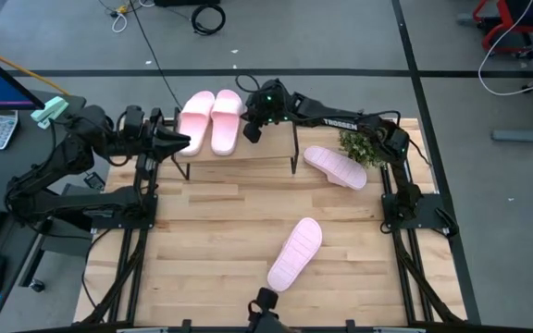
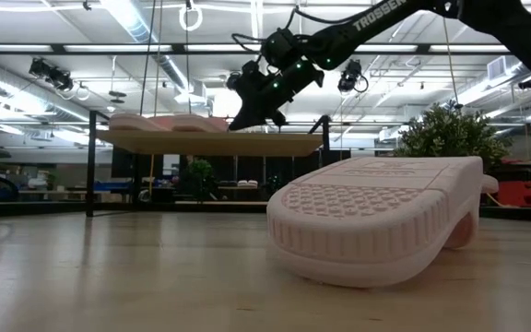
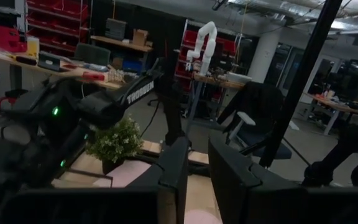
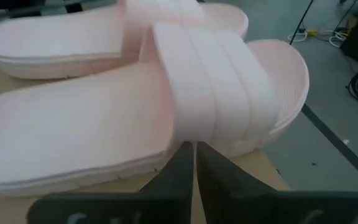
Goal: Pick and place slides into the shelf
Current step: Put the pink slides on the shelf
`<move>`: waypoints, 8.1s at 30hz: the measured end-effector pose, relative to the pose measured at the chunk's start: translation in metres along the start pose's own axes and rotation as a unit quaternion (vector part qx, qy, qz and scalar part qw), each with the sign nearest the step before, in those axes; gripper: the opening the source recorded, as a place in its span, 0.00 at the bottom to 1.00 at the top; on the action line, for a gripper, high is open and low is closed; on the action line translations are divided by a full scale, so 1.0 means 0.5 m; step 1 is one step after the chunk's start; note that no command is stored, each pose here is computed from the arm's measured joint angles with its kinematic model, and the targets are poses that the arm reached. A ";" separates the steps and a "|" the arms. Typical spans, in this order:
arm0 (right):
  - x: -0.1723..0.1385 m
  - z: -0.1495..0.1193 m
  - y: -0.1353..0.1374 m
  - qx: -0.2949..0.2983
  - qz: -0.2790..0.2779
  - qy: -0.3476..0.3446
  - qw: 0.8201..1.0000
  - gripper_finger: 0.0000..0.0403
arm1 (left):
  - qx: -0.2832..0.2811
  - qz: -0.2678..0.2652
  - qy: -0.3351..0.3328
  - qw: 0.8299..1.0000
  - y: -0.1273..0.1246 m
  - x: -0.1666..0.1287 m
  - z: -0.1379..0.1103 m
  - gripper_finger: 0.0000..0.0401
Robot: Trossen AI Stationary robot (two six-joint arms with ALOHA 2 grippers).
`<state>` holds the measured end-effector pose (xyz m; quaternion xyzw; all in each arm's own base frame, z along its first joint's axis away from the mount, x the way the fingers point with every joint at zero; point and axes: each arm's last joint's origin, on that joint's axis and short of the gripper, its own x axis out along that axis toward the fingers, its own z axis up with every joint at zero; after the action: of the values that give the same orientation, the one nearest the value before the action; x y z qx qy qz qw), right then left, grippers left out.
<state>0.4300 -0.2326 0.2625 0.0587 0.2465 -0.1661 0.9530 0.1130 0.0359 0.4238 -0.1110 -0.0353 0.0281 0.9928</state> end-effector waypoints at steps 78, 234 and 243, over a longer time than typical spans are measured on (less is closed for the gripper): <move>-0.518 -0.402 0.328 0.084 -0.079 0.423 0.899 0.42 | 0.020 -0.020 0.058 0.998 -0.009 0.207 -0.074 0.23; -0.446 0.012 0.177 0.514 0.039 0.029 0.856 0.13 | 0.083 0.054 -0.016 0.995 -0.010 0.155 -0.030 0.23; -0.335 0.002 0.178 0.545 0.118 0.089 0.825 0.13 | 0.083 0.051 -0.032 0.995 -0.015 0.133 -0.018 0.23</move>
<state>0.3231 -0.1010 0.3479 0.6122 0.1908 -0.1534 0.7519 0.1803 0.0307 0.4211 -0.0285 -0.0591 0.0852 0.9942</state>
